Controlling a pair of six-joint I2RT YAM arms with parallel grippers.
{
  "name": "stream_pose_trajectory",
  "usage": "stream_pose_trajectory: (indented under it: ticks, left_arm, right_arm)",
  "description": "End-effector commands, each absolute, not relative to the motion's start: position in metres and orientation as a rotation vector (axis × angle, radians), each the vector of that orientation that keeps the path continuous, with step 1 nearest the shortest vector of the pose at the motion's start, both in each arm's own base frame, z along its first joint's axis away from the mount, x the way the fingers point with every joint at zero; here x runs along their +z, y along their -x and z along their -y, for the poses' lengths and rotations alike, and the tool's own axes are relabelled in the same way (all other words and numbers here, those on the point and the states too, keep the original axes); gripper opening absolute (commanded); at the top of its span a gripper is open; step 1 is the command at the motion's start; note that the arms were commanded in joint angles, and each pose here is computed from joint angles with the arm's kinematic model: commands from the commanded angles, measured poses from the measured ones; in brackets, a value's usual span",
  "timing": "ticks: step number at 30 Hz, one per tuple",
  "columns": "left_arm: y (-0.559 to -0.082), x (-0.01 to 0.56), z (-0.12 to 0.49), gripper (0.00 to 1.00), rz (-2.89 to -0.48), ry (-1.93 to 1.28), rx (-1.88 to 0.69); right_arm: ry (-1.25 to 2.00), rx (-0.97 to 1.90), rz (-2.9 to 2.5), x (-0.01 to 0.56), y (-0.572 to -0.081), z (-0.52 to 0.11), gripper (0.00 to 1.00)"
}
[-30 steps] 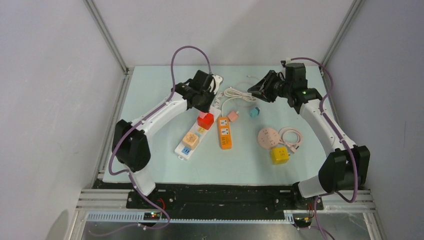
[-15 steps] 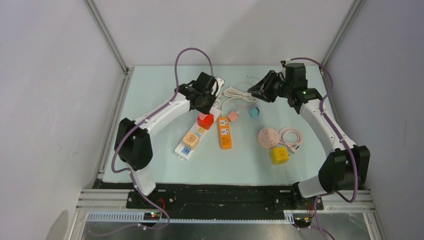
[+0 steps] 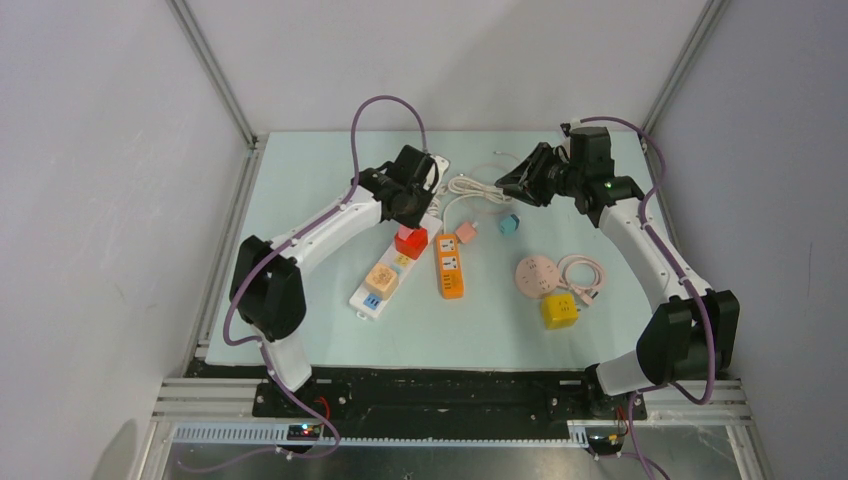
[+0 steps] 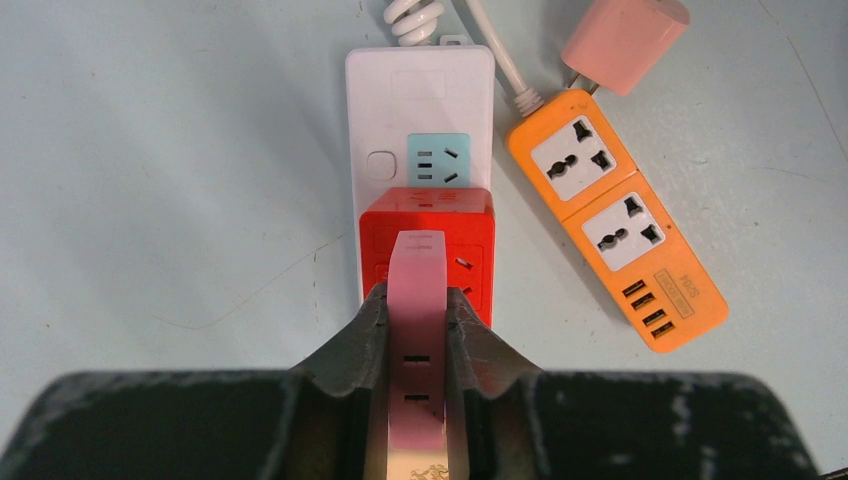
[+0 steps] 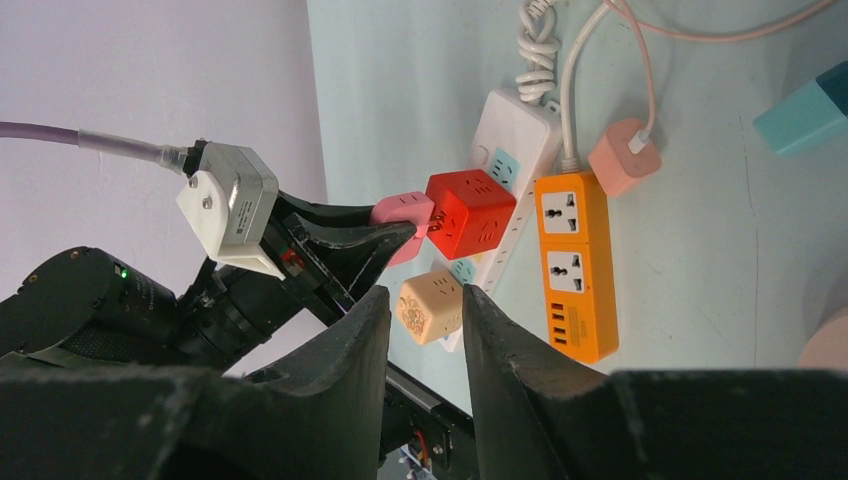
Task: Insert the plug
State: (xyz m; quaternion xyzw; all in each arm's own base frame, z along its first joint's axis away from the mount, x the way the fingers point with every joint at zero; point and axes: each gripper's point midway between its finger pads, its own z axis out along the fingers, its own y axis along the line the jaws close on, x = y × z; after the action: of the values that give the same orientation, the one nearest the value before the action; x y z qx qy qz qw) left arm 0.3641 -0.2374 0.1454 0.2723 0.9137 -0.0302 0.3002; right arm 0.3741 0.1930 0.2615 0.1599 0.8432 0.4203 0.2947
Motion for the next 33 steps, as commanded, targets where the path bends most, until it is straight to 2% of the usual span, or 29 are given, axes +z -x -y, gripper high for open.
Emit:
stream_pose_trajectory:
  ticks: [1, 26, 33]
  left_arm:
    - [-0.373, 0.171, 0.242, 0.00, -2.359, -0.679, -0.093]
    - [-0.369, 0.147, 0.238, 0.00, -2.399, -0.719, -0.028]
    - [-0.360, 0.145, 0.244, 0.00, -2.413, -0.745, -0.101]
  right_arm:
    - [-0.412, 1.123, -2.258, 0.259, -0.372, -0.193, 0.37]
    - [-0.419, 1.126, -2.282, 0.249, -0.376, -0.195, 0.36]
    - [-0.418, 1.135, -2.279, 0.249, -0.377, -0.196, 0.35]
